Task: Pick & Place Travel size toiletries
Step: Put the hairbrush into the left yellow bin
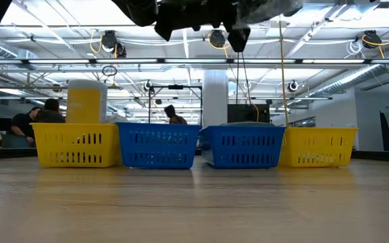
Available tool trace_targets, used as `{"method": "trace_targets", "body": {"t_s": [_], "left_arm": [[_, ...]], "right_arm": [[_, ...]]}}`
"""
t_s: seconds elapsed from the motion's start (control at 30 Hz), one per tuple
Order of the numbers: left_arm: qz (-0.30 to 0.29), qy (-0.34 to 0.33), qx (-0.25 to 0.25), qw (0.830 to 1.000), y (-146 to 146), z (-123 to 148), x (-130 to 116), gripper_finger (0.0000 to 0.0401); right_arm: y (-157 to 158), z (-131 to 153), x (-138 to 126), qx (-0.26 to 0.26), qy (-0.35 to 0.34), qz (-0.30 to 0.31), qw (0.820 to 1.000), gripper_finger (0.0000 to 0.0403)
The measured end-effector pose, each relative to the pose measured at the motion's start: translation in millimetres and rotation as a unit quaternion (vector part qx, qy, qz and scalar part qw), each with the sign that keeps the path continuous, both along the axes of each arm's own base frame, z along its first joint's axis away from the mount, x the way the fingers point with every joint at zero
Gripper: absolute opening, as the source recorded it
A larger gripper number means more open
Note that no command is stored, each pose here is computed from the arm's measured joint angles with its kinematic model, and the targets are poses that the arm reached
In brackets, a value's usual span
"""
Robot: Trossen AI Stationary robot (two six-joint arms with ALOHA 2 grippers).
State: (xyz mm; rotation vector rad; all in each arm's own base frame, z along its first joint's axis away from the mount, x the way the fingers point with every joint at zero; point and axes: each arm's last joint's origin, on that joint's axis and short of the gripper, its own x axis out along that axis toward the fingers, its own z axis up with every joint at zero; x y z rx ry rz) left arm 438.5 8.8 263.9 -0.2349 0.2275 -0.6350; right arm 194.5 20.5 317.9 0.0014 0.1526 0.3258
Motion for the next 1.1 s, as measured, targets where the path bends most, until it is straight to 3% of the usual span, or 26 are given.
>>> {"method": "trace_targets", "body": {"t_s": [0.07, 0.13, 0.5, 0.77, 0.9, 1.1], "left_arm": [[-0.001, 0.006, 0.001, 1.000, 0, -1, 0, 0.0038], [0.000, 0.010, -0.002, 1.000, 0, -2, 0, 0.0015], [0.027, 0.057, -0.025, 0.998, -9, -3, -2, 0.0014], [0.094, 0.126, 0.020, 0.987, -19, 10, -22, 0.0012], [0.148, 0.169, 0.052, 0.973, -27, 25, -42, 0.0012], [0.246, 0.247, 0.086, 0.933, -43, 39, -74, 0.0012]], "right_arm": [[0, 0, 0, 0.000, 0.001, 0.000, 1.000, 0.0000], [0, 0, 0, 0.000, 0.002, 0.000, 1.000, 0.0000], [-4, -9, -1, -0.010, 0.045, -0.044, 0.998, 0.0000], [-12, -12, -5, -0.002, 0.070, -0.076, 0.995, 0.0025], [-16, -11, -12, -0.004, 0.077, -0.088, 0.993, 0.0055], [-22, -12, -18, 0.002, 0.096, -0.107, 0.990, 0.0093]]}}
